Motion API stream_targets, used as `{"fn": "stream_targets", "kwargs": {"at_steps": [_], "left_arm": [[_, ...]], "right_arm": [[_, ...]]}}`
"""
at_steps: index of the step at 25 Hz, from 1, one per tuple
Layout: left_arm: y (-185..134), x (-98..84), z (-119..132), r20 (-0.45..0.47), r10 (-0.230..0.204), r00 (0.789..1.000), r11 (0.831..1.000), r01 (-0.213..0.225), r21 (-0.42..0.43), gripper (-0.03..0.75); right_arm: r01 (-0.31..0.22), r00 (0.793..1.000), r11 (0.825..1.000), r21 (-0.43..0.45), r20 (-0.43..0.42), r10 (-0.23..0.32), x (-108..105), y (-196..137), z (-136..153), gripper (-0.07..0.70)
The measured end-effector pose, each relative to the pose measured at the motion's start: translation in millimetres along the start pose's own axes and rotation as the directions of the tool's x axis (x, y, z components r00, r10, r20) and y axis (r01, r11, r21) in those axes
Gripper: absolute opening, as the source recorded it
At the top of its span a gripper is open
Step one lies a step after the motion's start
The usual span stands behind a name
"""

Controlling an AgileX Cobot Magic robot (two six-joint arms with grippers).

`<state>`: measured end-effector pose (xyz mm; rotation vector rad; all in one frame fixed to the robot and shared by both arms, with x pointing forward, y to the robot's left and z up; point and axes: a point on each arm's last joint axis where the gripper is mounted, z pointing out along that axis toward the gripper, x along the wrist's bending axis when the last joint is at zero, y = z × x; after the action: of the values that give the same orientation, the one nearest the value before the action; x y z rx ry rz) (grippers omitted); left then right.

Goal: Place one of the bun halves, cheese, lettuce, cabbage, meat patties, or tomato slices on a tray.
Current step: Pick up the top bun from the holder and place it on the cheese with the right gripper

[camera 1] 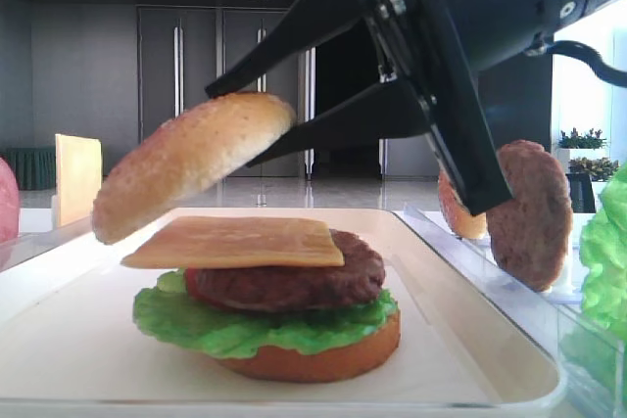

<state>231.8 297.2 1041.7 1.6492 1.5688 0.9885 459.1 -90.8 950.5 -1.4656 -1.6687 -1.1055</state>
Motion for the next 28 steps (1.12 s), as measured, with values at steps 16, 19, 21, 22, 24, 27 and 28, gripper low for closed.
{"fn": "stream_targets", "kwargs": {"at_steps": [16,19,21,22,24,27,28], "left_arm": [[0.0,0.0,0.0,0.0,0.0,1.0,1.0,0.0,0.0,0.159],[0.0,0.0,0.0,0.0,0.0,1.0,1.0,0.0,0.0,0.158],[0.0,0.0,0.0,0.0,0.0,1.0,1.0,0.0,0.0,0.158],[0.0,0.0,0.0,0.0,0.0,1.0,1.0,0.0,0.0,0.158],[0.0,0.0,0.0,0.0,0.0,1.0,1.0,0.0,0.0,0.158],[0.0,0.0,0.0,0.0,0.0,1.0,1.0,0.0,0.0,0.158],[0.0,0.0,0.0,0.0,0.0,1.0,1.0,0.0,0.0,0.158]], "right_arm": [[0.005,0.999,1.0,-0.004,-0.048,-0.005,-1.5,6.1,-9.6,0.224],[0.01,0.999,1.0,-0.009,-0.035,-0.01,-5.2,9.1,-14.0,0.224],[0.009,0.999,1.0,-0.015,-0.031,-0.009,-6.8,10.6,-16.0,0.224],[0.012,1.0,1.0,-0.013,-0.027,-0.012,-7.6,10.9,-16.7,0.224],[0.018,1.0,1.0,-0.007,-0.021,-0.018,-8.5,10.7,-17.3,0.224],[0.019,1.0,1.0,-0.008,-0.02,-0.019,-9.0,11.1,-17.9,0.224],[0.018,1.0,1.0,-0.009,-0.019,-0.019,-9.1,11.2,-18.0,0.224]]}}
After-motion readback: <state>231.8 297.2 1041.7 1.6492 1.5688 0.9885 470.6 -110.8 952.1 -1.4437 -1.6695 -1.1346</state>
